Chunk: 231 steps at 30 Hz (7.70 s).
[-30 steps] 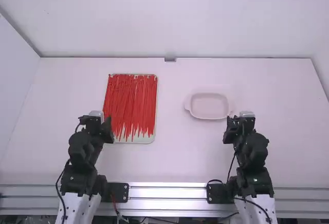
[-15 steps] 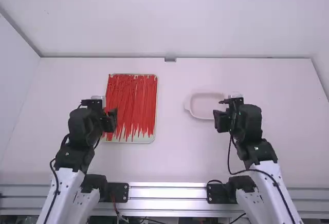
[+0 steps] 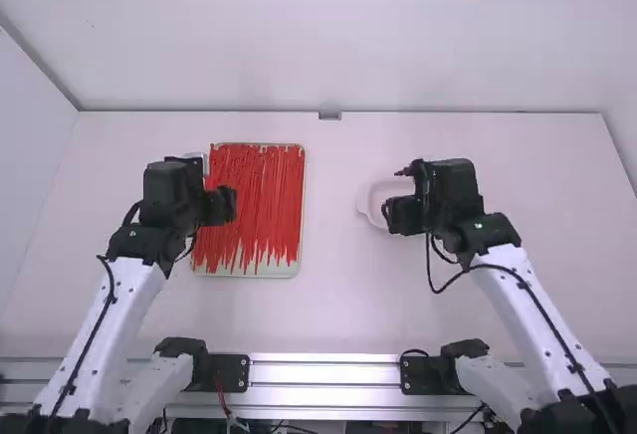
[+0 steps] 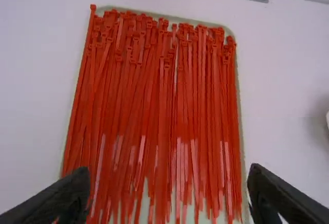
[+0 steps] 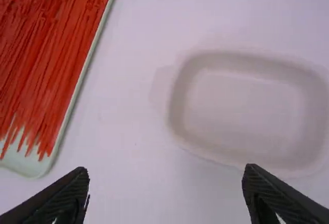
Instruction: Fasten the cable tie
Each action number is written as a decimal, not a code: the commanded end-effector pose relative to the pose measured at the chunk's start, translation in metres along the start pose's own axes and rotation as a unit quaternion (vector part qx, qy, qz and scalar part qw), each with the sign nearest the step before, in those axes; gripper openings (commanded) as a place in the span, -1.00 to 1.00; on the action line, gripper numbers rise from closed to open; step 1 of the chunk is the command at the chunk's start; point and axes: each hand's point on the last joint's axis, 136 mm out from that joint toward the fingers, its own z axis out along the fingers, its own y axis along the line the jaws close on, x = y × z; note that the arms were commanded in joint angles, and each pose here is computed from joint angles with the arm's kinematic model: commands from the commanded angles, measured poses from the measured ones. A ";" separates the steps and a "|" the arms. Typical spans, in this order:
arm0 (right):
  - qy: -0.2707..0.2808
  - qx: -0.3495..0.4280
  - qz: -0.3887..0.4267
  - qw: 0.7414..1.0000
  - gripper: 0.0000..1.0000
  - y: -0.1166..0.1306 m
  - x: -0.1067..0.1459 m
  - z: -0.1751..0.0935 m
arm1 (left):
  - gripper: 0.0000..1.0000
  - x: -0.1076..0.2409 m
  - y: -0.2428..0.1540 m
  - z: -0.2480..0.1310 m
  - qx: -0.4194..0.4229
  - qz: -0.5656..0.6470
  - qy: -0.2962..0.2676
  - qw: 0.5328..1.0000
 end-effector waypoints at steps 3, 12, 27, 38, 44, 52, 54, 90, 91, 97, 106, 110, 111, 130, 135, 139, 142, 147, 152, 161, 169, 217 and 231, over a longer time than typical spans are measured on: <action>0.014 -0.013 0.003 1.000 0.74 0.008 -0.017 -0.003 | 0.73 -0.026 0.004 0.005 -0.035 -0.006 0.015 0.999; 0.059 -0.025 0.010 0.998 0.93 0.017 -0.021 0.006 | 0.92 -0.050 0.010 0.062 -0.081 0.014 0.139 0.987; 0.086 -0.021 0.022 0.996 0.99 0.012 -0.018 0.010 | 0.97 -0.053 0.023 0.156 -0.117 0.016 0.201 0.972; 0.086 -0.021 0.022 0.996 0.99 0.012 -0.018 0.010 | 0.89 -0.041 0.030 0.207 -0.118 0.017 0.193 0.974; 0.085 -0.017 0.028 0.996 0.99 0.008 -0.018 0.009 | 0.79 -0.034 0.040 0.229 -0.139 0.017 0.188 0.972; 0.084 -0.016 0.030 0.996 1.00 0.006 -0.019 0.009 | 0.36 -0.025 0.046 0.253 -0.143 0.018 0.183 0.972; 0.084 -0.016 0.030 0.996 1.00 0.006 -0.019 0.009 | 0.22 -0.027 0.045 0.256 -0.142 0.017 0.177 0.974; 0.082 -0.015 0.035 0.996 1.00 0.006 -0.020 0.009 | -0.42 -0.013 0.073 0.269 -0.162 0.002 0.164 0.973; 0.082 -0.015 0.035 0.996 1.00 0.006 -0.019 0.009 | -0.44 -0.012 0.073 0.269 -0.162 0.002 0.165 0.973; 0.082 -0.015 0.035 0.996 1.00 0.006 -0.019 0.009 | -0.52 -0.012 0.073 0.269 -0.162 0.002 0.165 0.973; 0.083 -0.015 0.035 0.996 0.99 0.006 -0.019 0.009 | -0.68 -0.011 0.073 0.268 -0.162 0.002 0.166 0.973; 0.083 -0.015 0.036 0.996 0.99 0.006 -0.019 0.009 | -0.78 -0.011 0.073 0.268 -0.162 0.002 0.166 0.973; 0.083 -0.015 0.035 0.996 0.99 0.006 -0.019 0.009 | -0.81 -0.011 0.073 0.268 -0.162 0.002 0.167 0.972; 0.084 -0.015 0.035 0.996 1.00 0.006 -0.019 0.009 | -0.96 -0.073 0.056 0.235 -0.148 -0.027 0.103 0.983; 0.084 -0.015 0.035 0.996 1.00 0.006 -0.019 0.009 | -0.96 -0.121 0.047 0.198 -0.144 -0.024 0.040 0.988; 0.084 -0.015 0.035 0.996 0.99 0.006 -0.019 0.009 | -0.96 -0.159 0.041 0.163 -0.143 -0.013 -0.019 0.989; 0.084 -0.015 0.036 0.996 1.00 0.006 -0.019 0.009 | -0.96 -0.181 0.034 0.133 -0.136 -0.017 -0.056 0.989; 0.084 -0.015 0.035 0.996 1.00 0.006 -0.019 0.009 | -0.96 -0.202 0.027 0.093 -0.129 -0.019 -0.094 0.987; 0.084 -0.016 0.036 0.996 0.99 0.006 -0.019 0.009 | -0.96 -0.198 0.020 0.060 -0.122 -0.040 -0.098 0.987; 0.081 -0.038 0.029 0.996 1.00 0.022 -0.020 0.010 | -0.96 -0.151 -0.011 0.015 -0.084 -0.037 -0.111 0.990; 0.056 -0.144 -0.012 0.988 1.00 0.079 -0.032 0.009 | -0.96 -0.096 -0.043 -0.036 0.012 -0.071 -0.138 0.988; -0.057 -0.316 -0.132 0.938 -0.75 0.191 -0.069 -0.017 | -0.96 -0.081 -0.180 -0.061 0.372 -0.130 -0.119 0.912; -0.095 -0.309 -0.145 0.935 -1.00 0.175 -0.087 -0.020 | 0.02 -0.094 -0.171 -0.072 0.351 -0.061 -0.161 0.920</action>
